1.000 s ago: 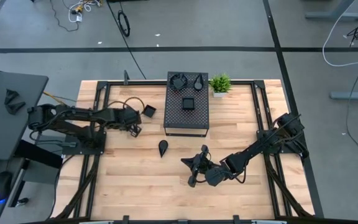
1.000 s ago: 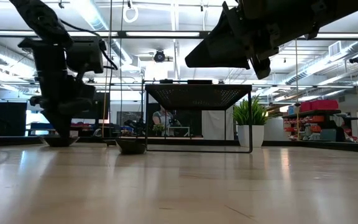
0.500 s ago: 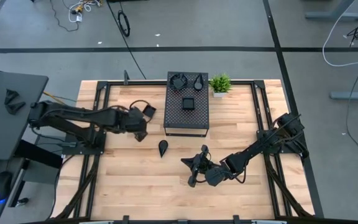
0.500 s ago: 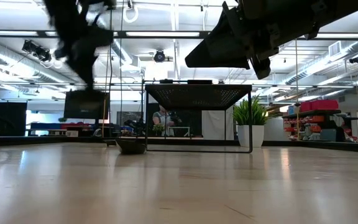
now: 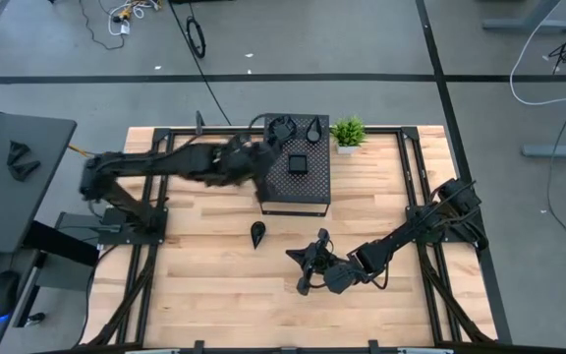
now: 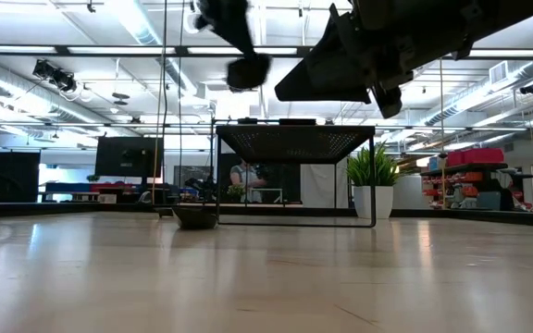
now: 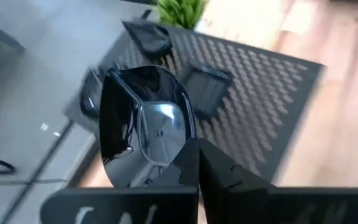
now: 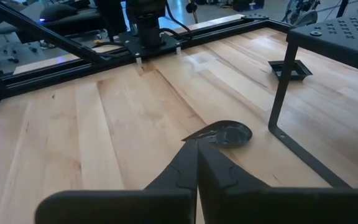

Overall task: Pick & Place Mini shaped plates
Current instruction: Stack the black leaf-shaped plate on top of the black leaf-shaped plates on the shelf

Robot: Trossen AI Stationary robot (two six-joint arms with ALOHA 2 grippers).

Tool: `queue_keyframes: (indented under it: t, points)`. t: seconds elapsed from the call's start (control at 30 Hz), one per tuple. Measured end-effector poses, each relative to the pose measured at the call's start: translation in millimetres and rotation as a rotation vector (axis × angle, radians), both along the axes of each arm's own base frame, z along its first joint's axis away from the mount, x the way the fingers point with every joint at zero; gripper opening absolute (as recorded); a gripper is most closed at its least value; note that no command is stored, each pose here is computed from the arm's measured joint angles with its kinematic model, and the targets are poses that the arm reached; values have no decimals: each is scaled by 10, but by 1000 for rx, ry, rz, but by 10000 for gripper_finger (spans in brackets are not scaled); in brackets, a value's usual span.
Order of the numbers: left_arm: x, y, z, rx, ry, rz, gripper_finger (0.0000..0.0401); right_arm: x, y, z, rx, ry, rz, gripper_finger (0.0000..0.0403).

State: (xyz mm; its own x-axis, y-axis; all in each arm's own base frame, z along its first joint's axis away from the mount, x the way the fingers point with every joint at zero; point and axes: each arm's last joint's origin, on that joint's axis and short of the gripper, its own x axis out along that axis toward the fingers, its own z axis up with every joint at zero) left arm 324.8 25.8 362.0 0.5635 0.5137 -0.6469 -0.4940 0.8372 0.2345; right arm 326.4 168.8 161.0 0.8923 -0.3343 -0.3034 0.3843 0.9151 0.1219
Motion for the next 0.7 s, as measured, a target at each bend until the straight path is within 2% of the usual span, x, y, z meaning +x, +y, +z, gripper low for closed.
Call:
queue_keyframes:
  t: [0.17, 0.33, 0.53, 0.7]
  points:
    - [361, 396, -116, 53, 94, 14, 1, 0, 0, 0, 3, -1, -1, 4]
    - [578, 766, -352, 79, 132, 37, 2, -4, 8, 1, 10, -4, -1, 4]
    - [661, 1008, -467, 96, 115, 78, 2, -4, 8, 1, 20, -8, -4, 4]
    - [623, 1104, -552, 42, 114, 97, 5, -4, 9, 0, 20, -8, -4, 4]
